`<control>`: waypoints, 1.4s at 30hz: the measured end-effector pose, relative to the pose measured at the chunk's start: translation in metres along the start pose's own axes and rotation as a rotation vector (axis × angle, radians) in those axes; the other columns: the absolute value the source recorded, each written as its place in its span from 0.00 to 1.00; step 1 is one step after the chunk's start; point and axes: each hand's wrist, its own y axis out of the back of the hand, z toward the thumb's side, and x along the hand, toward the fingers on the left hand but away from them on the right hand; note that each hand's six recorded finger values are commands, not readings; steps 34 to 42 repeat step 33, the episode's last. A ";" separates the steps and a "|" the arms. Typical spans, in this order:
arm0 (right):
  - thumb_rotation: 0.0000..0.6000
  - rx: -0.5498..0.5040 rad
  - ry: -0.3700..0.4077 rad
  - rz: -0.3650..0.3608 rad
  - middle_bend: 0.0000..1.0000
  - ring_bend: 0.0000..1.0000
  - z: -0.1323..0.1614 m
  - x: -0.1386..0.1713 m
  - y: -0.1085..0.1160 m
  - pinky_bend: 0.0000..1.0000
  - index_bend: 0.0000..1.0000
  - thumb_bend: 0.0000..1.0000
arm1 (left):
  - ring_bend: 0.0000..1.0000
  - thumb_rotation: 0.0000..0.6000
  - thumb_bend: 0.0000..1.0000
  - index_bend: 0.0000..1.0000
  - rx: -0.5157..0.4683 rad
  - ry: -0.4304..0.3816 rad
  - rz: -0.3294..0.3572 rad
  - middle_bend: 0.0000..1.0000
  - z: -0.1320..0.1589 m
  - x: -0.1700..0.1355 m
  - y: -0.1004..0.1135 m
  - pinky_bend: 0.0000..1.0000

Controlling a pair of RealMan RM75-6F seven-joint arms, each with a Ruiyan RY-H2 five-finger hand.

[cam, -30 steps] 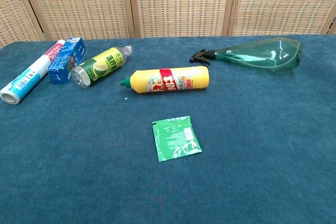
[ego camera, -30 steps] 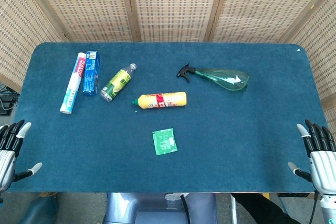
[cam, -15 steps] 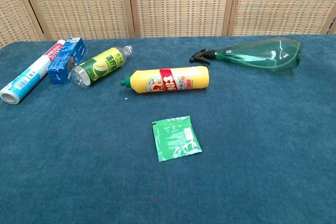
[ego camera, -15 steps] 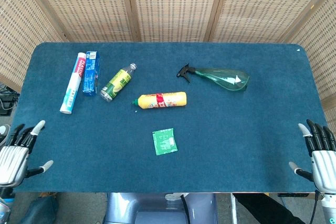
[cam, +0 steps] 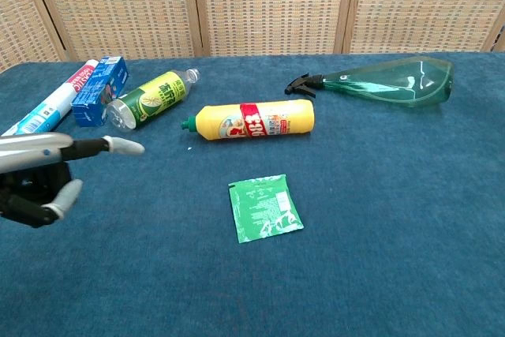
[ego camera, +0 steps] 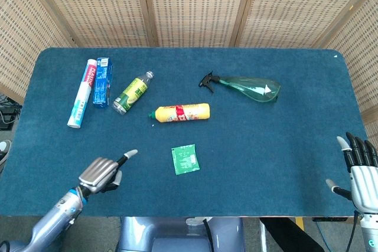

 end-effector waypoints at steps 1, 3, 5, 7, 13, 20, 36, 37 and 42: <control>1.00 0.001 -0.003 0.002 0.00 0.00 -0.001 0.000 -0.001 0.00 0.00 0.00 | 0.96 1.00 0.81 0.00 -0.010 -0.010 -0.026 0.96 0.007 0.009 -0.002 1.00; 1.00 0.004 -0.012 0.008 0.00 0.00 -0.003 -0.002 -0.003 0.00 0.00 0.00 | 0.96 1.00 0.81 0.00 -0.024 -0.022 -0.057 0.96 0.018 0.023 -0.007 1.00; 1.00 0.006 -0.016 0.010 0.00 0.00 -0.004 -0.003 -0.004 0.00 0.00 0.00 | 0.96 1.00 0.81 0.00 -0.036 -0.028 -0.086 0.96 0.030 0.037 -0.011 1.00; 1.00 0.005 -0.018 0.011 0.00 0.00 -0.004 -0.004 -0.004 0.00 0.00 0.00 | 0.96 1.00 0.81 0.00 -0.040 -0.033 -0.111 0.96 0.042 0.050 -0.016 1.00; 1.00 0.000 -0.022 0.022 0.00 0.00 -0.005 -0.005 -0.006 0.00 0.00 0.00 | 0.96 1.00 0.81 0.00 -0.050 -0.035 -0.178 0.96 0.069 0.073 -0.026 1.00; 1.00 -0.010 -0.031 0.023 0.00 0.00 -0.008 -0.004 -0.005 0.00 0.00 0.00 | 0.96 1.00 0.81 0.00 -0.060 -0.016 -0.240 0.96 0.088 0.090 -0.036 1.00; 1.00 -0.019 -0.033 0.025 0.00 0.00 -0.013 -0.004 -0.004 0.00 0.00 0.00 | 0.96 1.00 0.81 0.00 -0.065 -0.007 -0.258 0.96 0.106 0.105 -0.045 1.00; 1.00 -0.019 -0.033 0.025 0.00 0.00 -0.013 -0.004 -0.004 0.00 0.00 0.00 | 0.96 1.00 0.81 0.00 -0.065 -0.007 -0.258 0.96 0.106 0.105 -0.045 1.00; 1.00 -0.019 -0.033 0.025 0.00 0.00 -0.013 -0.004 -0.004 0.00 0.00 0.00 | 0.96 1.00 0.81 0.00 -0.065 -0.007 -0.258 0.96 0.106 0.105 -0.045 1.00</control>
